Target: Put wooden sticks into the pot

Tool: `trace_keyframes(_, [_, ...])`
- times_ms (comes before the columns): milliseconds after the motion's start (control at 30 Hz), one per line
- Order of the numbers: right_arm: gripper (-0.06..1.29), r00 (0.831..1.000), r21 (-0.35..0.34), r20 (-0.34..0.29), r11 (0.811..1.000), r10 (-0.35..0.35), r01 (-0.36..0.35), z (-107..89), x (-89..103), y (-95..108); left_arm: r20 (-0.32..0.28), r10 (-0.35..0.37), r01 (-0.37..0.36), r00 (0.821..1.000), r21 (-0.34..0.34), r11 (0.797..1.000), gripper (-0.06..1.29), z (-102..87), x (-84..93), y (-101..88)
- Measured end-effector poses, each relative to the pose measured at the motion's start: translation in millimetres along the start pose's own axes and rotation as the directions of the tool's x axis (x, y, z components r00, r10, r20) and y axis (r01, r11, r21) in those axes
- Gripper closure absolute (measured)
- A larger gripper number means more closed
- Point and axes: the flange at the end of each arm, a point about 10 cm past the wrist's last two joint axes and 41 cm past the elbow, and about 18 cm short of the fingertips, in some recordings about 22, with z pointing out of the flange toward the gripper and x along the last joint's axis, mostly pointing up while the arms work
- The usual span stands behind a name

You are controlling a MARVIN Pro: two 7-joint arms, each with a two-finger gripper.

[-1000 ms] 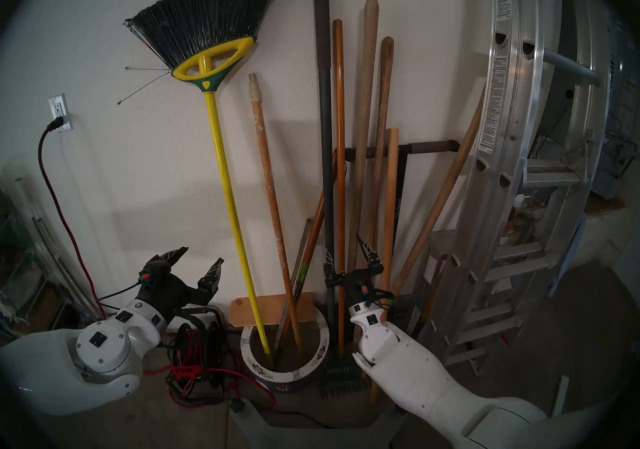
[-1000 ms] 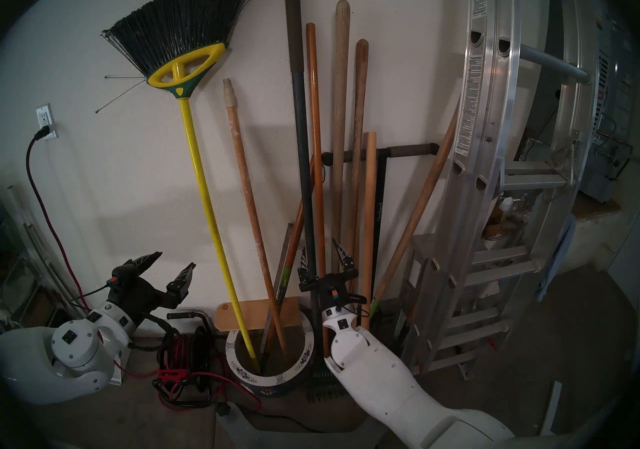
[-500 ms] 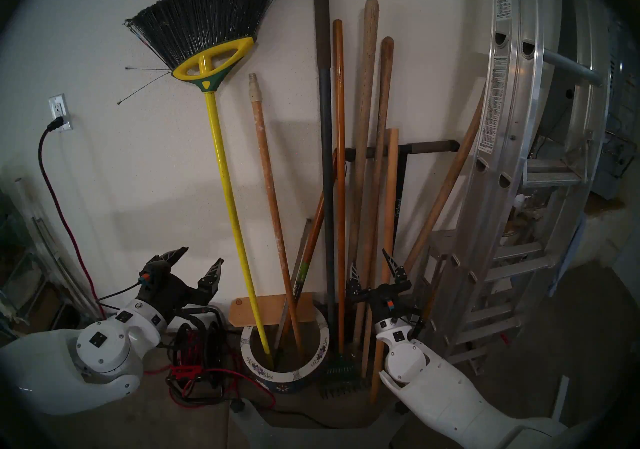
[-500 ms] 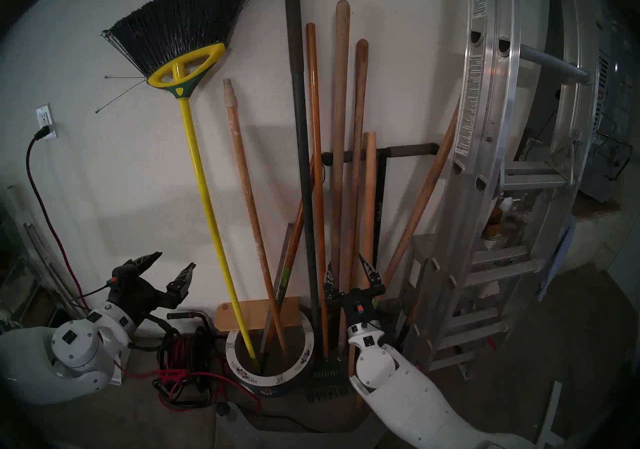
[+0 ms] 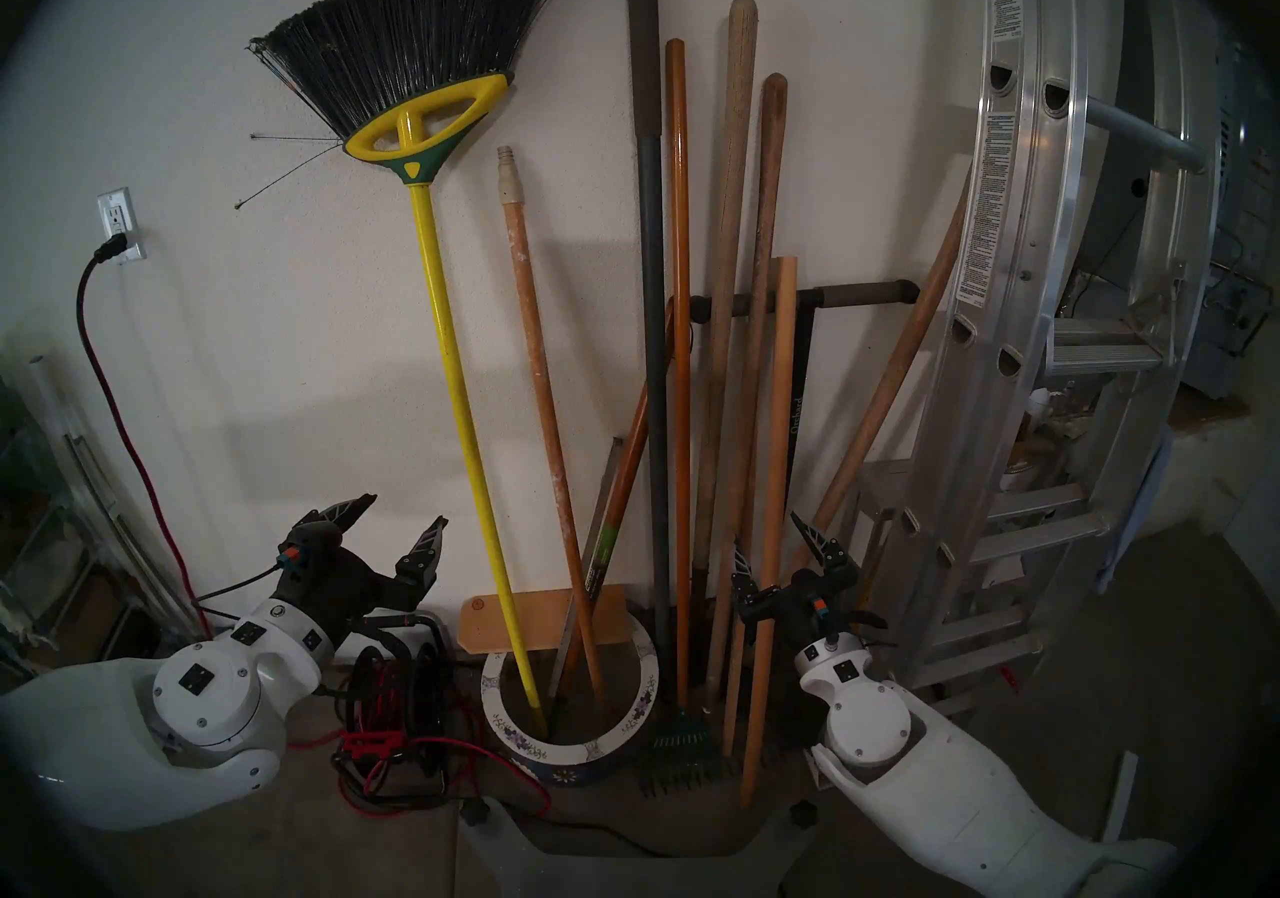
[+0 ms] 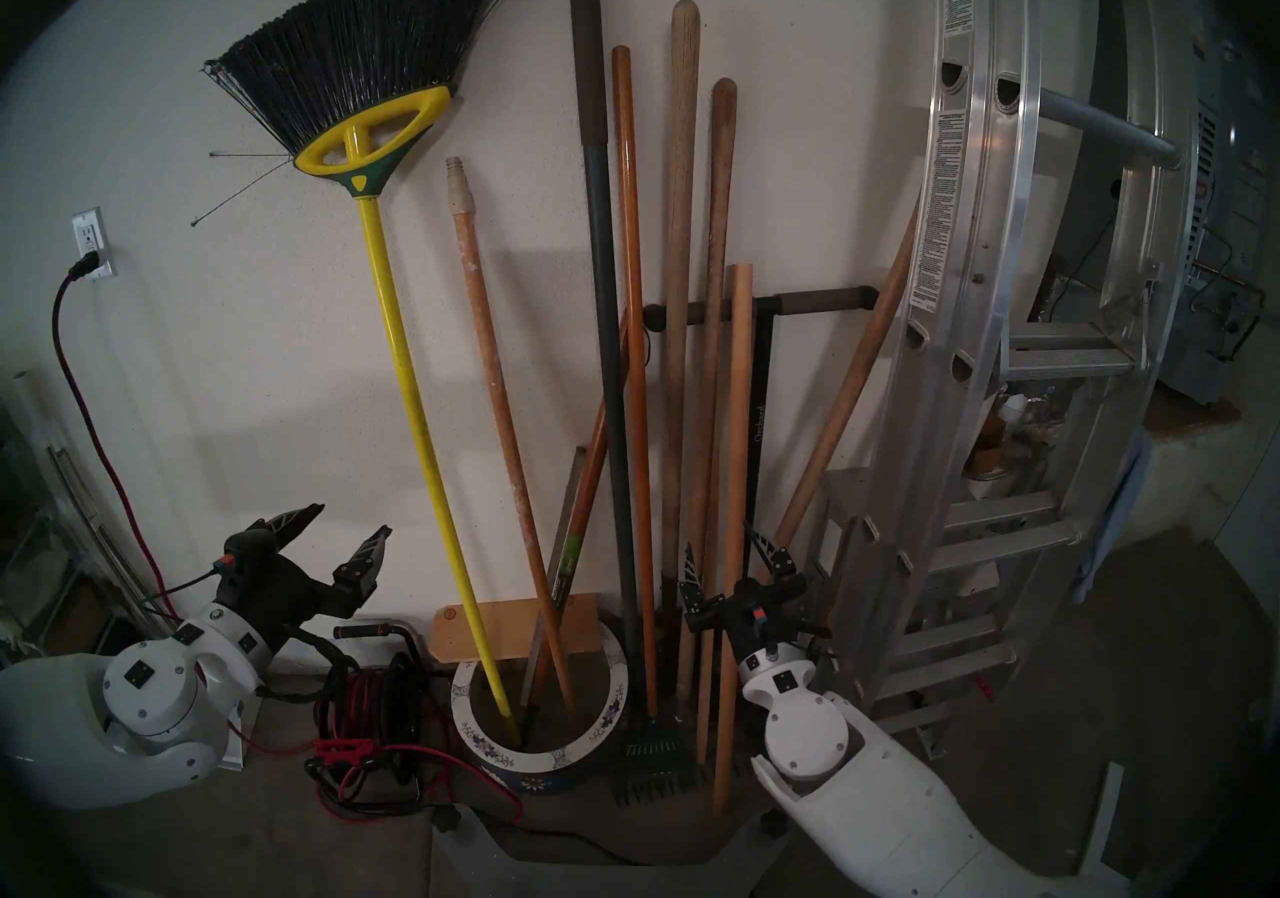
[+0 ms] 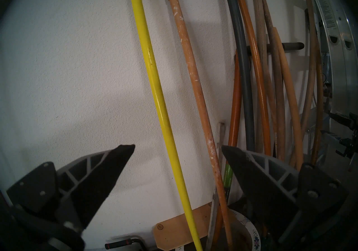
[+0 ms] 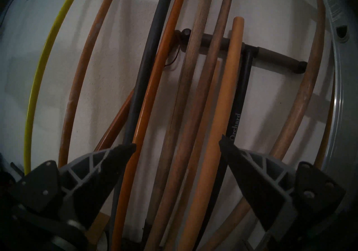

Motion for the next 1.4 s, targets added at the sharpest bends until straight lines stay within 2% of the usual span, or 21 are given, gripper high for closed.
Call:
trace_keyframes(167, [0.00, 0.997, 0.055, 0.077, 0.998, 0.011, -0.015, 1.4, 0.1, 16, 0.000, 0.000, 0.000, 1.000, 0.000, 1.000, -0.04, 0.0, 0.0, 0.0])
trace_keyframes(300, [0.00, 0.989, 0.100, 0.146, 0.994, 0.019, -0.034, 7.9, -0.6, 28, 0.000, 0.000, 0.000, 1.000, 0.000, 1.000, -0.04, 0.0, 0.0, 0.0])
trace_keyframes(400, [0.00, 0.984, 0.109, 0.175, 0.993, 0.018, -0.037, 15.8, -0.1, 37, 0.000, -0.001, 0.001, 1.000, -0.001, 1.000, -0.04, 0.0, 0.1, 0.0])
trace_keyframes(567, [0.00, 0.983, 0.105, 0.183, 0.994, 0.012, -0.032, 30.2, -1.8, 49, 0.000, -0.001, 0.001, 1.000, -0.001, 1.000, -0.04, 0.0, 0.1, -0.1])
trace_keyframes(1033, [0.00, 0.984, 0.129, 0.178, 0.992, -0.020, -0.003, 69.2, -5.1, 48, 0.001, -0.002, 0.002, 1.000, -0.002, 1.000, -0.04, -0.1, 0.0, 0.0])
trace_keyframes(1400, [0.00, 0.981, 0.123, 0.189, 0.992, -0.033, 0.010, 94.4, -25.3, 54, 0.001, -0.002, 0.002, 1.000, -0.003, 1.000, -0.04, -0.2, -0.1, 0.0])
